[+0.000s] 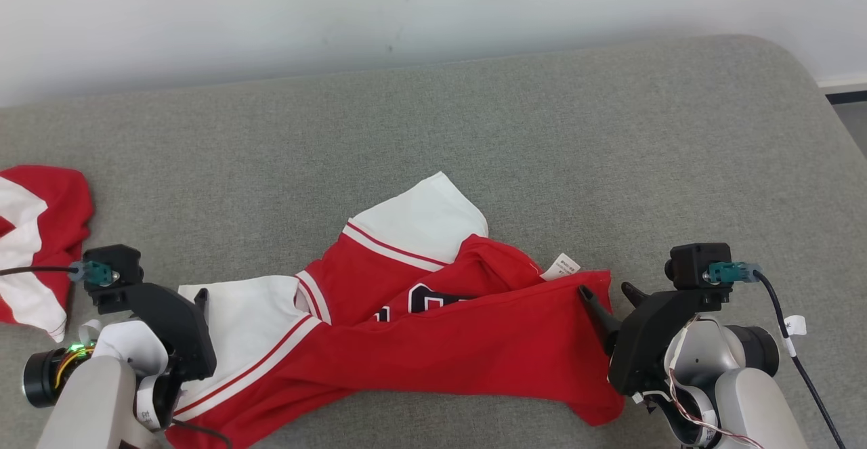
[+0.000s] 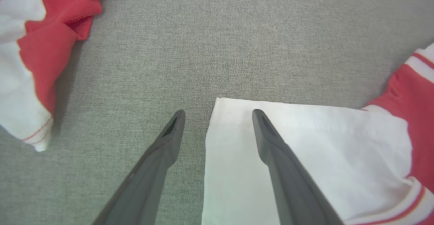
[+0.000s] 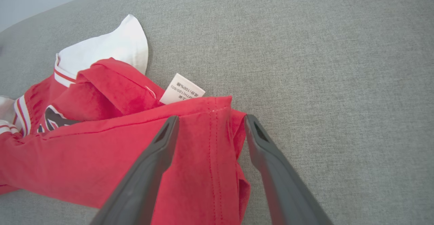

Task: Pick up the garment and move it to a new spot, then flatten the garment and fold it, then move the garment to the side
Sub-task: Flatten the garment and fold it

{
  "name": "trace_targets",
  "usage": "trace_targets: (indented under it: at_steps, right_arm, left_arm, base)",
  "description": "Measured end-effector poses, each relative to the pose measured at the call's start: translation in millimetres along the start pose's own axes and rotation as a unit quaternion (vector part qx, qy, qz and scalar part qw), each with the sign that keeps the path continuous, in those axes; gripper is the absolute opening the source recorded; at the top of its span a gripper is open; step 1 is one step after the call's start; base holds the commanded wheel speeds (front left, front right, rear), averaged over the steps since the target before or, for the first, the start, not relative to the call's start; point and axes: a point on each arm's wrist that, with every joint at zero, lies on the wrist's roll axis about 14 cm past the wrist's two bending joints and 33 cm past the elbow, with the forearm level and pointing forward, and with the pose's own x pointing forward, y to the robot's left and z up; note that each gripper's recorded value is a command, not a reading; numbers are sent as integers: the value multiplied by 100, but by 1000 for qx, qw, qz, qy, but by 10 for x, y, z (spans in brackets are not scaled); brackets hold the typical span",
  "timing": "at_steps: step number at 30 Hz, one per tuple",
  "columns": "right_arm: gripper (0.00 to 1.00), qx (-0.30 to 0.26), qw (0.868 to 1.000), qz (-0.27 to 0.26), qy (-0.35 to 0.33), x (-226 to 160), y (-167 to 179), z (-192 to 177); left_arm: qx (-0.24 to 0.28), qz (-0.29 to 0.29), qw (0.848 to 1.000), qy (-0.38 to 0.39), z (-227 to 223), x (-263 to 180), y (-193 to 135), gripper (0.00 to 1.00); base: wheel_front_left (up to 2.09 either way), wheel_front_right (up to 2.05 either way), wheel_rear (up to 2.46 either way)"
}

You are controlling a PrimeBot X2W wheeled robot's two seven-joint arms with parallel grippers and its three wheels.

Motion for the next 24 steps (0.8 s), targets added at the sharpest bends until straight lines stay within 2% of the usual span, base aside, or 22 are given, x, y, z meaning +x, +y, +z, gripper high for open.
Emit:
trace_targets:
  at_steps: [15, 18, 19, 21, 22, 24]
  right_arm:
    - [100, 5, 1000, -9, 12, 36, -66, -69]
    - [100, 6, 1000, -9, 15, 58, -72, -76]
    - [100, 6, 1000, -9, 17, 66, -74, -81]
    - [100, 7, 1000, -9, 19, 75, -74, -87]
    - [100, 7, 1000, -9, 20, 83, -72, -92]
    - [100, 9, 1000, -5, 24, 102, -55, -108]
  left_arm:
    - [3, 3, 1000, 24, -106, 85, -12, 98]
    - [3, 3, 1000, 26, -101, 95, 1, 68]
    - [4, 2, 1000, 27, -105, 97, 3, 66]
    - [3, 1, 1000, 29, -112, 97, 7, 51]
    - [2, 1, 1000, 30, -116, 97, 8, 49]
    - [3, 0, 1000, 31, -122, 95, 12, 30]
  base:
    - [0, 0, 0]
    - [0, 0, 0]
    - [0, 0, 0]
    - [0, 0, 0]
    - [0, 0, 0]
    - [0, 0, 0]
